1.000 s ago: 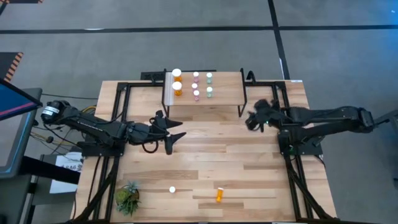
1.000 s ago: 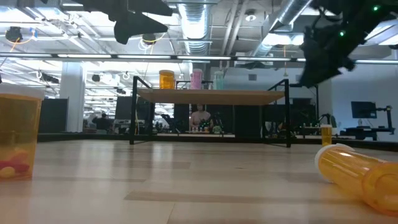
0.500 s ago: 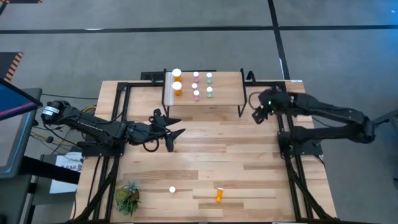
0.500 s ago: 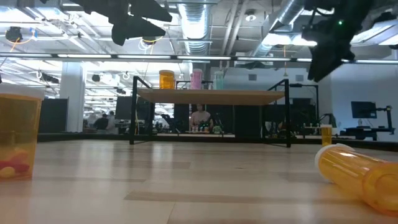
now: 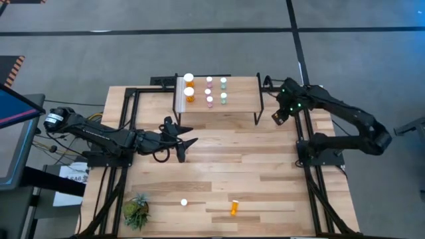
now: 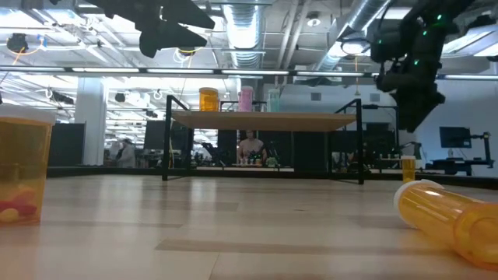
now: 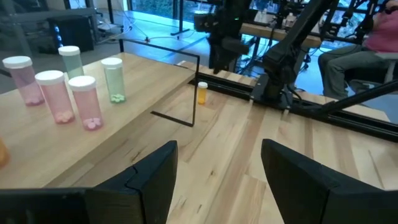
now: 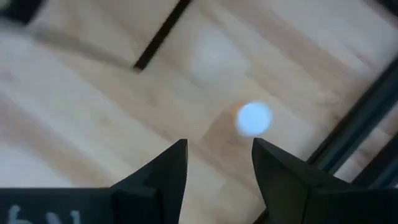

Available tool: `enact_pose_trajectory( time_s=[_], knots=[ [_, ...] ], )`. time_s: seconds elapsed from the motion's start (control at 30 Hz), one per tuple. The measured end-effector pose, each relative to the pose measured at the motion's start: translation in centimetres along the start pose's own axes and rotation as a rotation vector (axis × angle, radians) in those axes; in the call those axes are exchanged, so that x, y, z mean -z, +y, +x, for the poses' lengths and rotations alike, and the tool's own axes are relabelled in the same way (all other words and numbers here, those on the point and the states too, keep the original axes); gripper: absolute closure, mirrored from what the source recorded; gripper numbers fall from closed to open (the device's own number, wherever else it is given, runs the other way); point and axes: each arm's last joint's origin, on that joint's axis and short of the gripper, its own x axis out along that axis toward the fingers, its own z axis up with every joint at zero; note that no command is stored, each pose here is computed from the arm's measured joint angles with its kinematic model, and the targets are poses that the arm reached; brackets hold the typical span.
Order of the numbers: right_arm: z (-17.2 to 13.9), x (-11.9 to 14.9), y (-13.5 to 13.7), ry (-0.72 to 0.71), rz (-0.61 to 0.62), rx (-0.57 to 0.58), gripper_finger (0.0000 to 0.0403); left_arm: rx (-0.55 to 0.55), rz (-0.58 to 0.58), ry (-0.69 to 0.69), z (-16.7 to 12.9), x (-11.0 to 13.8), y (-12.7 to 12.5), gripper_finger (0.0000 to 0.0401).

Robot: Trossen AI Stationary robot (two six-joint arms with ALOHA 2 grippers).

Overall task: Pick and place medicine bottles onto shelf by color
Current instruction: Put the top small orange pill bottle on the shelf

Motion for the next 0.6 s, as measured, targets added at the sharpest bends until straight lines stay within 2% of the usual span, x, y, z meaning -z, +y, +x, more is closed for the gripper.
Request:
enact_pose_trajectory(
  time_s=[0.23, 0.6],
  knots=[
    [2.2, -1.2, -2.2, 0.072, 0.079, 0.049, 0.0203, -0.01, 0.0, -0.003, 0.0, 0.0, 0.0, 0.0181],
    [4.9, -2.2, -2.4, 0.153, 0.066, 0.051, 0.0211, -0.012, -0.015, 0.004, 0.0, 0.1, 0.0, 0.0181]
  ],
)
